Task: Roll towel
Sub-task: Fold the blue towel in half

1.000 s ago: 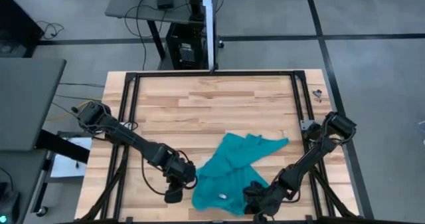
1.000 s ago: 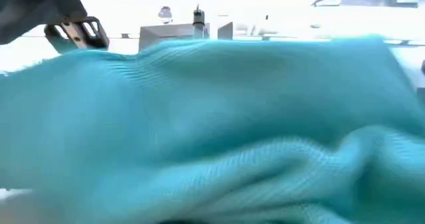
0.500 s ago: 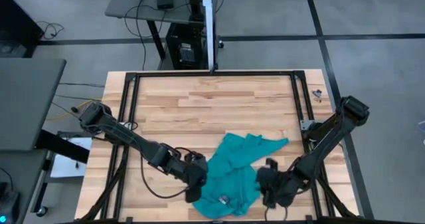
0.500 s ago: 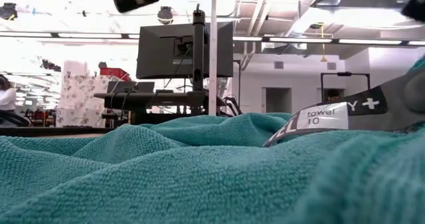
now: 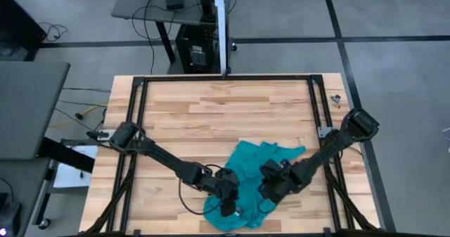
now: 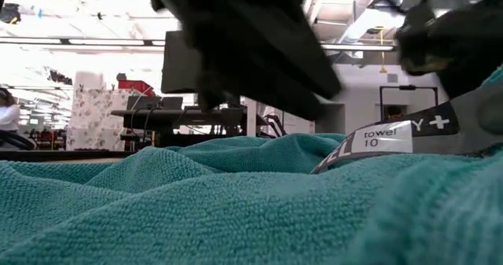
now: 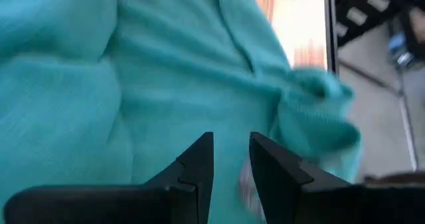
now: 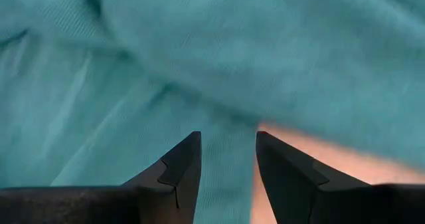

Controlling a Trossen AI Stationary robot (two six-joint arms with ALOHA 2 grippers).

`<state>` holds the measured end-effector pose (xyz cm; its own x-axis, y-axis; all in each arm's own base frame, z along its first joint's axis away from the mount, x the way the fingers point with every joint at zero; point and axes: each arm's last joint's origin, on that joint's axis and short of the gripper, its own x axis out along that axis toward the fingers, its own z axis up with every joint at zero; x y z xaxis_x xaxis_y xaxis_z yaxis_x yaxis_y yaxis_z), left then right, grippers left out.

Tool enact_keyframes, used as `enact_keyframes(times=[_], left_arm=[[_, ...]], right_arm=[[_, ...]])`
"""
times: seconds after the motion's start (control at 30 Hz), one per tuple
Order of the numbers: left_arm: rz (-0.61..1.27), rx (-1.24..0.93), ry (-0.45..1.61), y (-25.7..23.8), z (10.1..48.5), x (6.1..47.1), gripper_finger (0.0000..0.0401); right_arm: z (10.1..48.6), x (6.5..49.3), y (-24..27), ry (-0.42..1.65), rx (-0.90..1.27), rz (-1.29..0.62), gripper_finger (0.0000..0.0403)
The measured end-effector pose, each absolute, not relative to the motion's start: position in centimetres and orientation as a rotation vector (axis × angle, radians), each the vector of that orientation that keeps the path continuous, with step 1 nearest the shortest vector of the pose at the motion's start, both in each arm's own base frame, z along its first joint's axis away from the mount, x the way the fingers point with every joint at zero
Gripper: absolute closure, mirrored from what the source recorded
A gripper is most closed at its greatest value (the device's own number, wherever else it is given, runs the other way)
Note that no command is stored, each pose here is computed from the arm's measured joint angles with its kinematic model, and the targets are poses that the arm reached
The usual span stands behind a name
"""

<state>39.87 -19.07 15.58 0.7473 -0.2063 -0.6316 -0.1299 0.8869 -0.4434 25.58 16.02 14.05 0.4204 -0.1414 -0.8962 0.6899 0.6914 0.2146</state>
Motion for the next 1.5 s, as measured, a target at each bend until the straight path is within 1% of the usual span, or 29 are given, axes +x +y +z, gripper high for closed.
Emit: enact_keyframes(times=[0.2,0.3,0.43,0.57,0.67,0.77,0.83,1.0,1.13,1.2,1.23,1.3,1.37,1.43,1.5], left_arm=[[0.003,-0.553,0.772,-19.3,11.5,40.6,0.0322],[0.024,-0.595,0.773,-19.6,10.7,40.7,0.0322],[0.018,-0.609,0.746,-19.7,10.8,40.9,0.0322],[0.002,-0.577,0.72,-19.6,11.1,41.2,0.0322],[0.001,-0.568,0.722,-19.6,11.0,41.2,0.0322],[0.002,-0.557,0.723,-20.1,10.9,40.8,0.0322],[-0.003,-0.543,0.723,-20.5,10.9,40.6,0.0322],[-0.017,-0.533,0.728,-21.0,10.9,40.4,0.0322],[-0.019,-0.534,0.733,-21.1,10.8,40.3,0.0322],[-0.018,-0.529,0.739,-21.0,10.9,40.3,0.0322],[-0.022,-0.525,0.742,-20.9,11.1,40.2,0.0322],[-0.033,-0.51,0.751,-20.5,11.8,40.2,0.0322],[-0.031,-0.489,0.746,-19.9,12.9,40.2,0.0322],[-0.026,-0.475,0.73,-19.0,14.9,40.1,0.0322],[0.0,-0.452,0.727,-18.0,16.8,39.8,0.0322]], right_arm=[[14.5,27.5,13.6,0.981,0.626,-0.545,0.0267],[14.2,28.0,13.0,1.044,0.662,-0.512,0.0267],[14.2,27.8,13.4,1.052,0.678,-0.493,0.0267],[13.9,28.1,13.1,1.057,0.668,-0.498,0.0267],[13.8,28.8,11.7,1.035,0.627,-0.524,0.0267],[14.2,30.1,9.2,0.966,0.59,-0.531,0.0267],[15.3,31.4,7.4,0.913,0.554,-0.507,0.0267],[19.5,34.9,2.1,0.761,0.436,-0.475,0.0267],[23.6,37.2,-2.5,0.572,0.385,-0.472,0.0267],[24.6,37.5,-4.2,0.56,0.412,-0.433,0.0267],[24.8,37.4,-4.5,0.587,0.433,-0.403,0.0267],[25.4,36.5,-4.4,0.672,0.463,-0.339,0.0267],[26.6,35.4,-3.1,0.72,0.455,-0.284,0.0267],[27.4,33.9,-1.1,0.809,0.413,-0.239,0.0267],[27.3,32.6,1.7,0.885,0.367,-0.194,0.0267]])
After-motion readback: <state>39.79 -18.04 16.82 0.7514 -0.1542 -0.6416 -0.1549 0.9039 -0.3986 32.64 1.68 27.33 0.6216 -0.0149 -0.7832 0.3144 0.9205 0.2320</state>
